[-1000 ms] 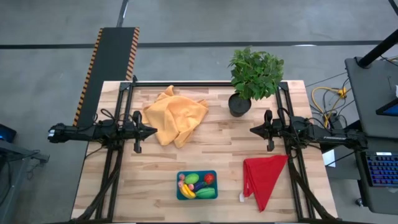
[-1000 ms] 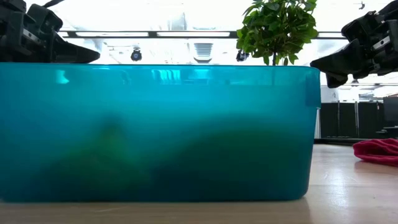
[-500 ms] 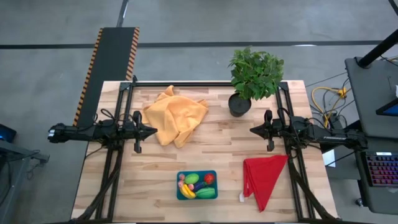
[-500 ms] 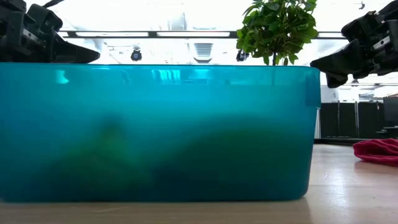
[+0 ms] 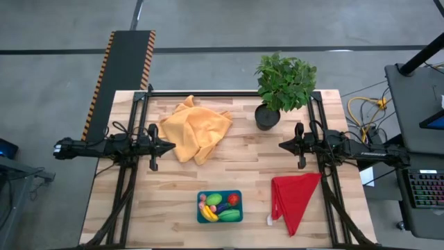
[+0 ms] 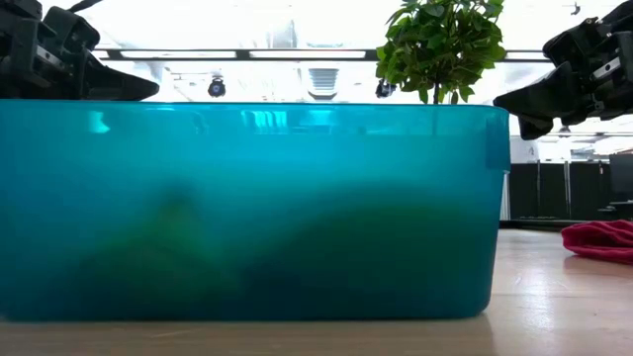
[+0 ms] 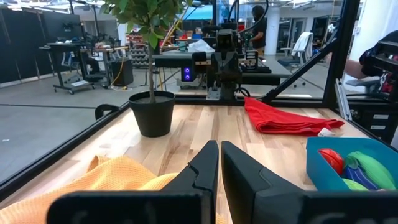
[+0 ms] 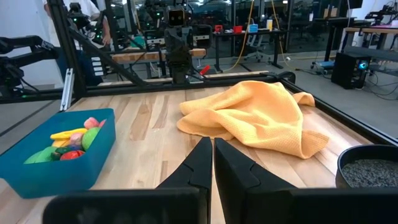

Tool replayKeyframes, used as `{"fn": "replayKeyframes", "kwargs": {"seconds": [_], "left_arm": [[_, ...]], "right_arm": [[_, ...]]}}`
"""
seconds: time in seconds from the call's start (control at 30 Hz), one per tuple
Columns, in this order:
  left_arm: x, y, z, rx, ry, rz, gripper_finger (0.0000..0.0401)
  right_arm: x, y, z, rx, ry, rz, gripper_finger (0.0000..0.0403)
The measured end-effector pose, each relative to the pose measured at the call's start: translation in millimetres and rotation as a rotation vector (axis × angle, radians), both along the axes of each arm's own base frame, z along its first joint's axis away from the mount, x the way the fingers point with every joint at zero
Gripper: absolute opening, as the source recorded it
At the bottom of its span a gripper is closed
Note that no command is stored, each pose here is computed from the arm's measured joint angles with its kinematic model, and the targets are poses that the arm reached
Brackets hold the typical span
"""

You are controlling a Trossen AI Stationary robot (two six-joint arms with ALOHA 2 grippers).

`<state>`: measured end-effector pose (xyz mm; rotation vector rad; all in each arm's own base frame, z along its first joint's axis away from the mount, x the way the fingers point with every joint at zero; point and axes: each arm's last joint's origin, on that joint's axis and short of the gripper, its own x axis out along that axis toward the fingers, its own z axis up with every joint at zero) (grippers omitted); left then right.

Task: Pick and placing Produce into tupperware
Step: Return to Home Position

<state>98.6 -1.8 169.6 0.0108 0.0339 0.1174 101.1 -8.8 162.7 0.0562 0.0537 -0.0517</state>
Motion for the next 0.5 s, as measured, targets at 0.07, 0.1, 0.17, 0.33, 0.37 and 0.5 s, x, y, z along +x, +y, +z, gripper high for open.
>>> {"fn": "replayKeyframes", "kwargs": {"seconds": [0.07, 0.1, 0.17, 0.33, 0.37, 0.5], "left_arm": [[0.0, 0.0, 0.0, 0.000, 0.000, 0.000, 0.0006], [0.0, 0.0, 0.0, 0.000, 0.000, 0.000, 0.0006], [0.2, 0.0, -0.1, 0.000, 0.002, 0.000, 0.0006], [0.4, -0.1, -0.4, 0.000, 0.005, 0.000, 0.0006], [0.4, 0.0, -0.4, 0.000, 0.005, 0.000, 0.0006], [0.4, 0.0, -0.4, 0.000, 0.005, 0.000, 0.0006]], "right_arm": [[0.0, 0.0, 0.0, 0.000, 0.000, 0.000, 0.0009], [0.0, 0.0, 0.0, 0.000, 0.000, 0.000, 0.0009], [0.0, 0.0, 0.0, 0.000, 0.000, 0.000, 0.0009], [0.0, 0.0, 0.0, 0.000, 0.000, 0.000, 0.0009], [0.0, 0.0, 0.0, 0.000, 0.000, 0.000, 0.0009], [0.0, 0.0, 0.0, 0.000, 0.000, 0.000, 0.0009]]}}
